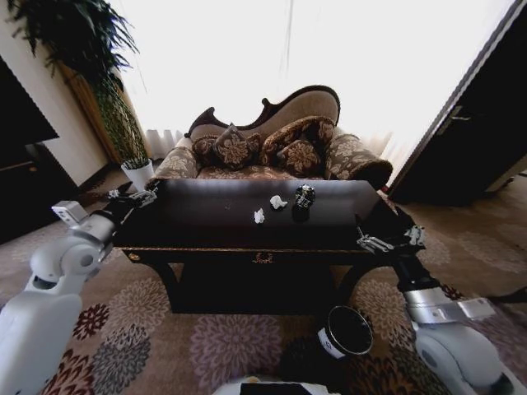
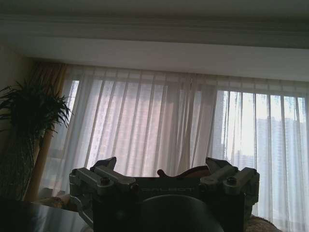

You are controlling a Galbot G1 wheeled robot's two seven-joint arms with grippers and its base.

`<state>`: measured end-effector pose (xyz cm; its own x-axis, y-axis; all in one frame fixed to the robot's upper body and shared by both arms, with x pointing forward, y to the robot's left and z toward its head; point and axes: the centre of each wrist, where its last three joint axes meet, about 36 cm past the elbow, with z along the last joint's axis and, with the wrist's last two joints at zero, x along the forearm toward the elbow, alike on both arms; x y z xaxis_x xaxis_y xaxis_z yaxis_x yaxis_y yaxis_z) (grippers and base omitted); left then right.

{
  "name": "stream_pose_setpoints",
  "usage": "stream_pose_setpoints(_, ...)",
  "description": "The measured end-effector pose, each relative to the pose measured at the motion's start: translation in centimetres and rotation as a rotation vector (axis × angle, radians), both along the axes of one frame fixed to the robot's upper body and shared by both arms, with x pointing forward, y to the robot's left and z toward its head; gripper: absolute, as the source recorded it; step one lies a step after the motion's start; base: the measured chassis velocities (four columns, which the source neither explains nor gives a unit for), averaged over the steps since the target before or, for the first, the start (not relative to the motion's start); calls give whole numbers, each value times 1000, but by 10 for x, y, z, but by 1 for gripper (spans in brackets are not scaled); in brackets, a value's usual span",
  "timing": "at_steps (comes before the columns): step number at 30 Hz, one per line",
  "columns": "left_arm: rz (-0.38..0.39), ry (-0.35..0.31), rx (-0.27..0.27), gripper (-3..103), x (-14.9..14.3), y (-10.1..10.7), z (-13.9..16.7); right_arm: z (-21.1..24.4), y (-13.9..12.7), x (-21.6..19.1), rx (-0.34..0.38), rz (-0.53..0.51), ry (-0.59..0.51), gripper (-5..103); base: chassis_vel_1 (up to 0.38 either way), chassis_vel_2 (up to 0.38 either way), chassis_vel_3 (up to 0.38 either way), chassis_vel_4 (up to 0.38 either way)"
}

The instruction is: Move to the front of the table and place the trash on the table into the trash bin.

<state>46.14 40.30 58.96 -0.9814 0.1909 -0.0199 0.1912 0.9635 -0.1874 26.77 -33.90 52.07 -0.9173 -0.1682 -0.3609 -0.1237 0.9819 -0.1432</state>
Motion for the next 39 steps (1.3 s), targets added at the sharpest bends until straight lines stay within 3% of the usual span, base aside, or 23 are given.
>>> stream_pose_setpoints(3, -34, -5, -18, 100, 33, -6, 6, -2, -2, -5, -13, -8, 8, 100, 0, 0, 0, 0)
stream_pose_setpoints(9, -65, -37, 13, 100, 39, -15, 18, -4, -2, -8, -12, -16, 14, 100, 0, 0, 0, 0)
stream_pose_setpoints(15, -65, -112, 50, 100, 6, -14, 37, -9, 6, -6, -16, 43, 30, 100, 0, 0, 0, 0)
stream_pose_setpoints(23, -17, -183, 100, 100, -34, 9, 78, -1, 13, 23, -87, 174, 77, 100, 0, 0, 0, 0)
stream_pose_setpoints(28, -48, -195, 140, 100, -77, -6, 75, 7, 13, 62, -105, 220, 98, 100, 0, 0, 0, 0)
stream_pose_setpoints(39, -94, -209, 200, 100, -125, -25, 71, -5, 19, 156, -53, 285, 169, 100, 0, 0, 0, 0)
